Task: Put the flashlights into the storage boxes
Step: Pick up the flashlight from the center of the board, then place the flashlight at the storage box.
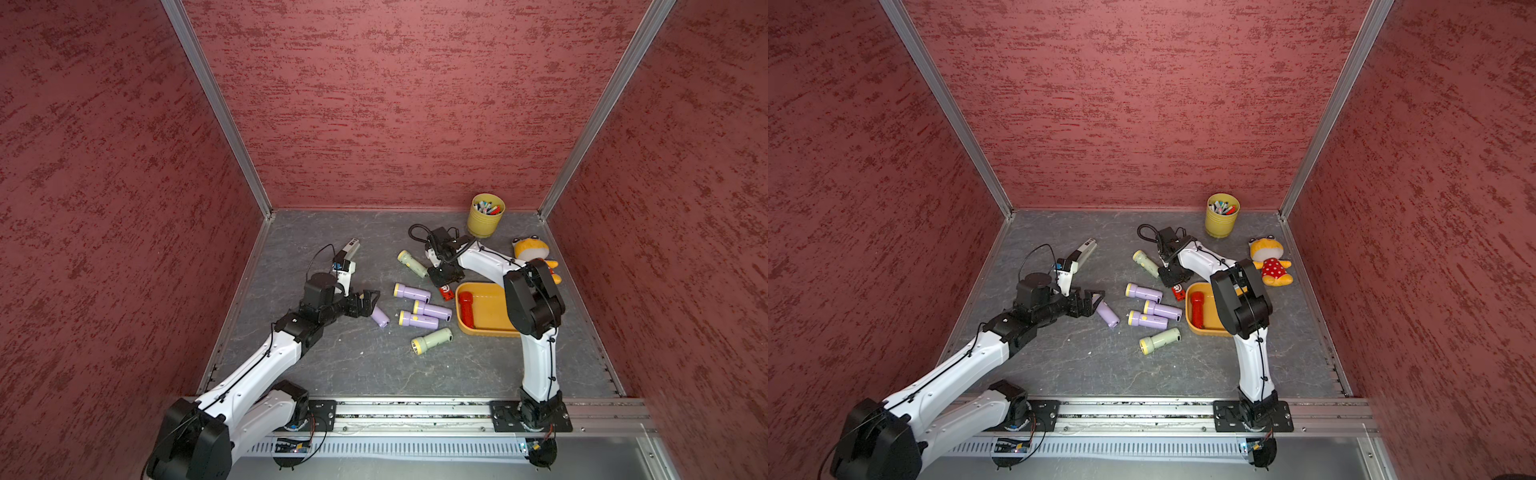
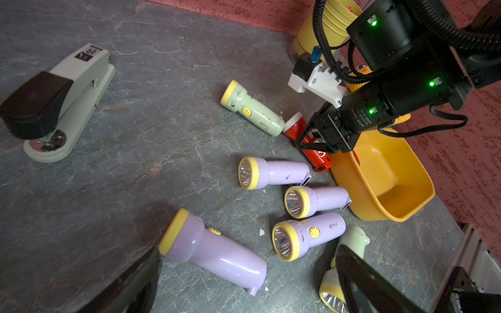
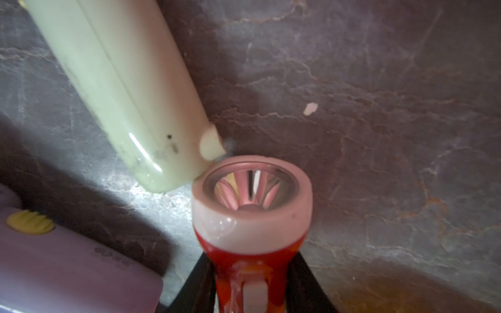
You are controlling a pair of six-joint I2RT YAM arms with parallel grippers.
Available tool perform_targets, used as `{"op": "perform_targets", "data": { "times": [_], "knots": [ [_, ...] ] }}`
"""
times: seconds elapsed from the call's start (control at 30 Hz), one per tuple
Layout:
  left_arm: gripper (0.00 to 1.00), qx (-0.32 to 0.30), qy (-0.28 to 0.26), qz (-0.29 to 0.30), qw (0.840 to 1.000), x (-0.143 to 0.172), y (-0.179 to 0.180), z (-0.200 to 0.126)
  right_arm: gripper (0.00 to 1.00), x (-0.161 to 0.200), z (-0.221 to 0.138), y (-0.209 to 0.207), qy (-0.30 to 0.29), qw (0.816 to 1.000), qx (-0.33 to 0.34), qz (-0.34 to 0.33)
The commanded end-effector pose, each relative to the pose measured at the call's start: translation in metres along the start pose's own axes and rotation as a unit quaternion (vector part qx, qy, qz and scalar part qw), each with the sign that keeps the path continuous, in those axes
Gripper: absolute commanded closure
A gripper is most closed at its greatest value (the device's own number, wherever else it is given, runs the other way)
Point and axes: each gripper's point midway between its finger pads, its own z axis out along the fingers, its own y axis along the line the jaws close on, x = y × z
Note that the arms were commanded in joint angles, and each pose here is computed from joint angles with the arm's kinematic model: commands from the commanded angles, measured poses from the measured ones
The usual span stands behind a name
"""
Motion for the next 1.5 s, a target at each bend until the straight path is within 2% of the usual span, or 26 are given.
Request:
{"op": "perform_targets", "data": {
  "times": [0.0, 0.13, 0.3, 0.47, 0.63, 0.9, 1.1, 1.47],
  "knots": [
    [0.00, 0.011, -0.009, 0.036, 0.999, -0.015, -0.015, 0.002, 0.71, -0.030, -0.058, -0.002, -0.087, 0.996, 0.004, 0.015],
    [0.00, 0.033, 0.003, 0.061, 0.998, -0.017, -0.034, 0.015, 0.71, -0.030, -0.108, -0.011, -0.139, 0.989, 0.007, 0.045],
    [0.00, 0.064, 0.011, 0.080, 0.995, -0.020, -0.056, 0.034, 0.71, 0.009, -0.133, -0.041, -0.152, 0.982, 0.009, 0.115],
    [0.00, 0.089, 0.022, 0.103, 0.990, -0.019, -0.078, 0.052, 0.71, 0.063, -0.124, -0.068, -0.131, 0.970, -0.002, 0.205],
    [0.00, 0.102, 0.024, 0.106, 0.989, -0.018, -0.088, 0.059, 0.70, 0.089, -0.112, -0.076, -0.119, 0.961, -0.009, 0.248],
    [0.00, 0.101, 0.026, 0.103, 0.989, -0.015, -0.088, 0.057, 0.71, 0.110, -0.080, -0.071, -0.084, 0.963, -0.013, 0.256],
    [0.00, 0.097, 0.023, 0.103, 0.990, -0.015, -0.087, 0.055, 0.70, 0.109, -0.072, -0.073, -0.084, 0.964, -0.010, 0.253],
    [0.00, 0.094, 0.024, 0.101, 0.990, -0.014, -0.085, 0.056, 0.69, 0.118, -0.047, -0.071, -0.047, 0.967, -0.009, 0.249]
  ]
}}
